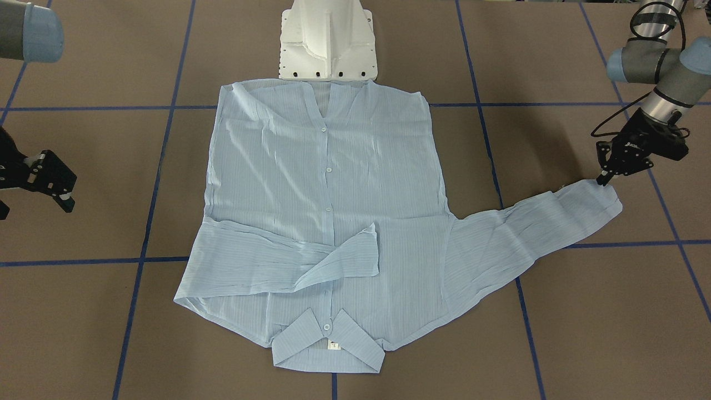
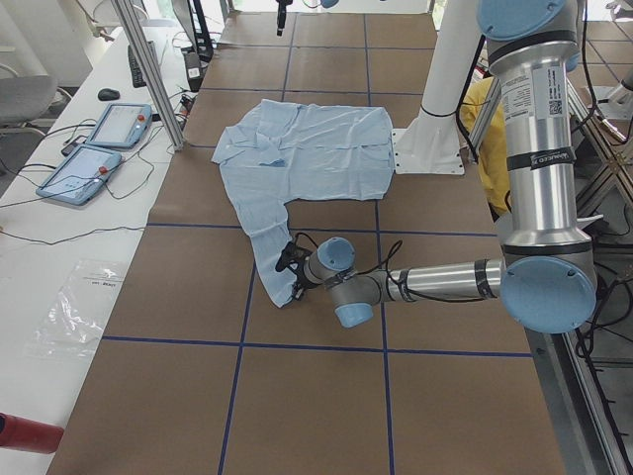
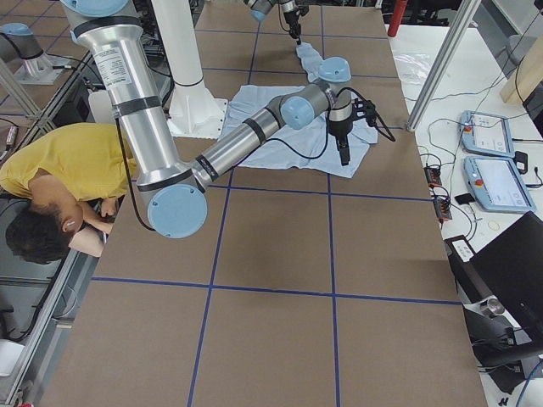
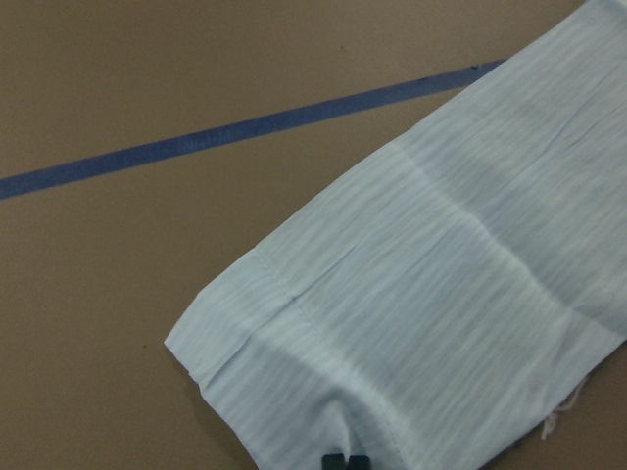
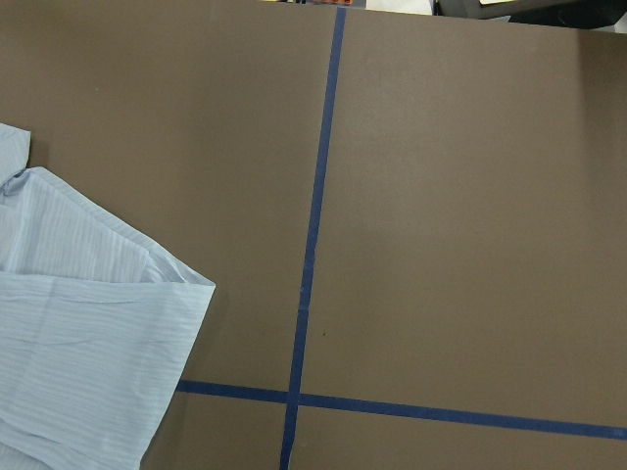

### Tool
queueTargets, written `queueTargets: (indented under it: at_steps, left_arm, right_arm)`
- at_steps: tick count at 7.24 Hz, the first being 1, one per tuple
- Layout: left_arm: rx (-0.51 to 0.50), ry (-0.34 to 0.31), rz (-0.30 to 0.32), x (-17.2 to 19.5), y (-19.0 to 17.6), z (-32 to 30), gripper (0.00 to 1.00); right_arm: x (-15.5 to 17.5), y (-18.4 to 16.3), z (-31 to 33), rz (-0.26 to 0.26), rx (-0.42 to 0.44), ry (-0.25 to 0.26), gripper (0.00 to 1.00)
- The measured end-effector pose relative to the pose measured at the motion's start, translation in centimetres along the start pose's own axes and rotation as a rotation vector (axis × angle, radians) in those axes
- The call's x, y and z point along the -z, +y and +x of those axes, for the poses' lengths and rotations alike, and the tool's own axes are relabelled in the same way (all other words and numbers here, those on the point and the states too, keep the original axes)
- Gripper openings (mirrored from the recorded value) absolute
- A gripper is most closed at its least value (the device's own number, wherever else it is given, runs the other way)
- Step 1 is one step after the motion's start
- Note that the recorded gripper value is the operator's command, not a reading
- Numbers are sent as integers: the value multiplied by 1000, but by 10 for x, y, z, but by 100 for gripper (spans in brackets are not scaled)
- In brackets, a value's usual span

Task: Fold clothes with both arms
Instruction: 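Carry the sleeve with the left gripper across the shirt body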

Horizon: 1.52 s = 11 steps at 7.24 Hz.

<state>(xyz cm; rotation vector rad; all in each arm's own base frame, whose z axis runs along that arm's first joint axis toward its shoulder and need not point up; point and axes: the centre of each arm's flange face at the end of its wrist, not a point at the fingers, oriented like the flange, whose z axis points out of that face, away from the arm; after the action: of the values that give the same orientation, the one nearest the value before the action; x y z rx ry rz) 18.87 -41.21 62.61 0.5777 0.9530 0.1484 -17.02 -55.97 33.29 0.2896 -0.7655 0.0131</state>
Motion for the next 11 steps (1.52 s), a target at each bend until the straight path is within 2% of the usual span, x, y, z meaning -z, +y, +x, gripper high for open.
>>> queueTargets:
  at_steps: [2,3,5,6,7,8,10,11]
  left_arm:
    - [28,92,112,11,-74,54,0]
    - [86,149,131,7,-118,88,0]
    - [237,234,134,-5,-227,180,0]
    - [312,271,117,-10,-272,242,0]
    - [367,305,98,-19,-300,310,0]
    - [407,331,94,-29,-313,373,0]
    - [453,352,105,-59,-306,473,0]
    - [459,342,112,-82,-293,512,26]
  right_arm:
    - [1,1,-1,2,-1,-2,100]
    - [2,1,-1,2,-2,-2,100]
    - [2,1,-1,3,-2,-2,100]
    - [2,1,-2,4,-3,-3,100]
    - [3,1,-2,4,-4,-3,100]
    - [3,1,-2,4,-7,-3,100]
    - [3,1,-2,5,-12,-3,100]
    - [2,1,-2,4,-14,-3,100]
